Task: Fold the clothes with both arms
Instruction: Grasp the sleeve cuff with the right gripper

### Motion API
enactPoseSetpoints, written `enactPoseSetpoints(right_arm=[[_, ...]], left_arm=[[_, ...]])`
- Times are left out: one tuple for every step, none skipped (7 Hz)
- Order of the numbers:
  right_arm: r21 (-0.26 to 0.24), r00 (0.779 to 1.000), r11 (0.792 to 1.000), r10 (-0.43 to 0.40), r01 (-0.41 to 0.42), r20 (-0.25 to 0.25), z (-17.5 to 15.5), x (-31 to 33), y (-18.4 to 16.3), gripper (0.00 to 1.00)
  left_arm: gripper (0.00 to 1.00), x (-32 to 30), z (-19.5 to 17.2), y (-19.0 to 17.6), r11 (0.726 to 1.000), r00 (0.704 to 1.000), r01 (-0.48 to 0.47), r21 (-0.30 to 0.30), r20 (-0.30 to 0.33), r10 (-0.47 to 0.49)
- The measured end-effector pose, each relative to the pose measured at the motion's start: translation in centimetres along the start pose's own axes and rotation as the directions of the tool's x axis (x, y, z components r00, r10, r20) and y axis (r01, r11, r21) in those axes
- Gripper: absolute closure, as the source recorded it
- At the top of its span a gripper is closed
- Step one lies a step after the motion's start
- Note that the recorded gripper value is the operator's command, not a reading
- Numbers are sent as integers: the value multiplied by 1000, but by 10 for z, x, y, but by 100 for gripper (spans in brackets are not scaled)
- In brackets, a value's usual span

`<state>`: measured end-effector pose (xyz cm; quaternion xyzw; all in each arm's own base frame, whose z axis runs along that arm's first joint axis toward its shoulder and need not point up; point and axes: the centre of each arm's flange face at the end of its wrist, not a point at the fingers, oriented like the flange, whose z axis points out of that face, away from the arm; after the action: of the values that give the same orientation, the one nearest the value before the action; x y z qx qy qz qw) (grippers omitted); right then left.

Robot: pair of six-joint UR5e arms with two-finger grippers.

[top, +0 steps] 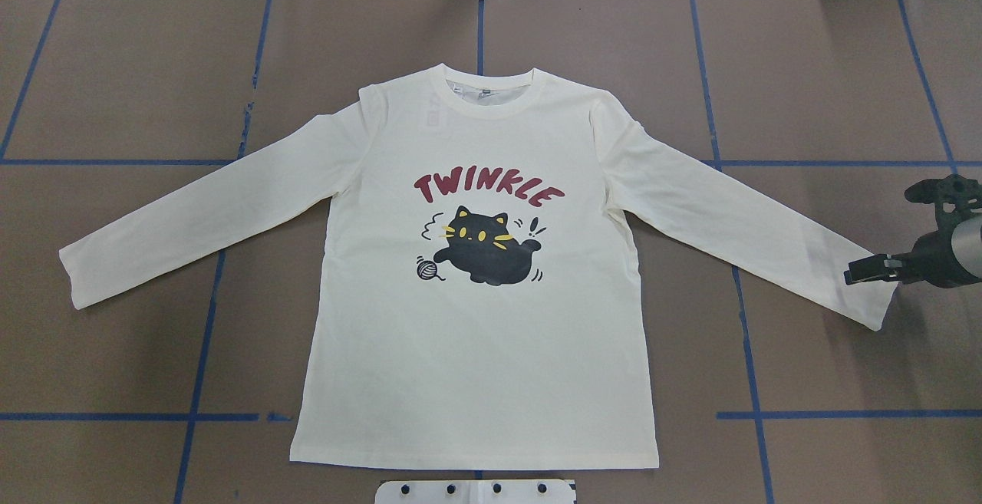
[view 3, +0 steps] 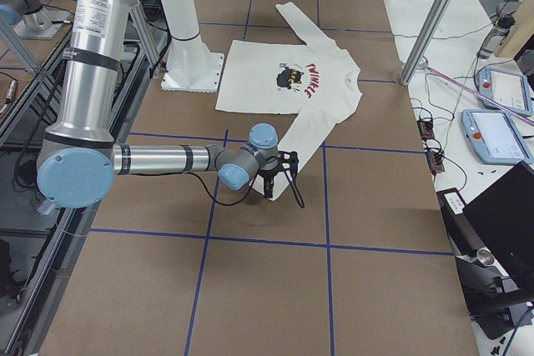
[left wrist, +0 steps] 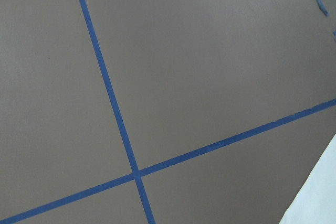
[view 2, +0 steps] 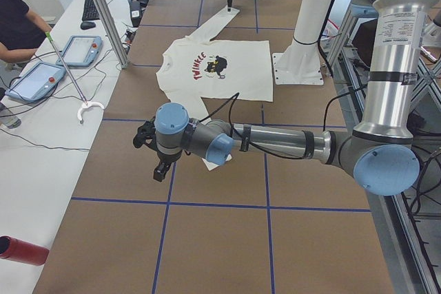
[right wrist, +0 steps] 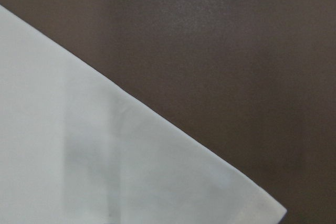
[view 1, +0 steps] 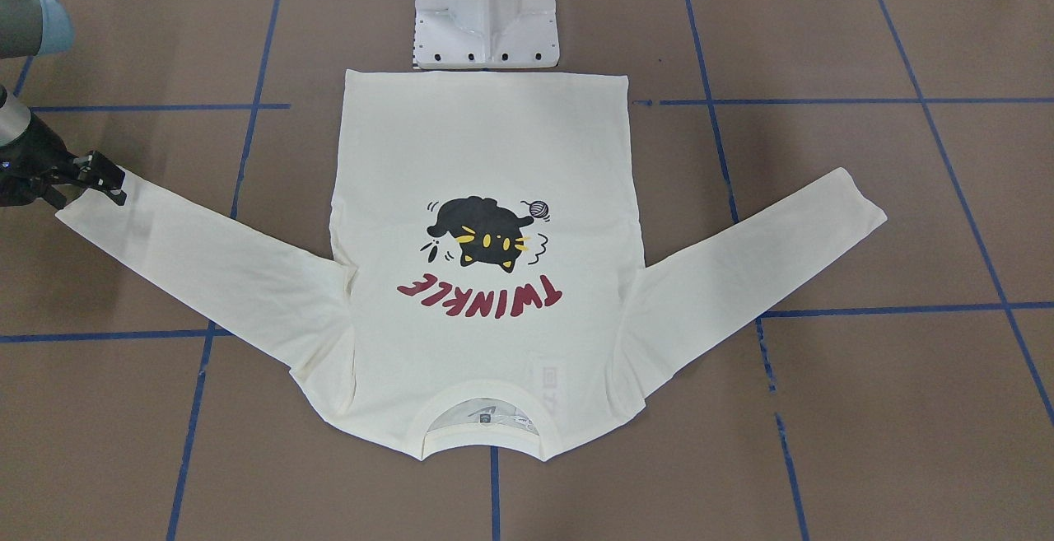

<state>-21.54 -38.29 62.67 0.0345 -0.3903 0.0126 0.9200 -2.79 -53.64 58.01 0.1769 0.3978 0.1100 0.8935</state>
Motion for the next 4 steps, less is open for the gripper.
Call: enactPoseSetpoints(right_arm=[[-15, 1000, 1000, 12, -12, -20, 1, 0, 1, 0], [-28, 999, 999, 21, -22, -36, 0, -1, 2, 0], [-38, 999, 999, 25, -27, -47, 1, 0, 4, 0], [-44, 998, 999, 28, -30, -54, 3, 3, 6, 0]], left_arm=[[0, -1, 1, 1, 1000, 1000, -1, 0, 0, 1], [0, -3, 2, 2, 1000, 1000, -3, 1, 0, 3], [0, -3, 3, 2, 1000, 1000, -4, 2, 0, 4], [0, -3, 3, 2, 1000, 1000, -4, 3, 0, 4]])
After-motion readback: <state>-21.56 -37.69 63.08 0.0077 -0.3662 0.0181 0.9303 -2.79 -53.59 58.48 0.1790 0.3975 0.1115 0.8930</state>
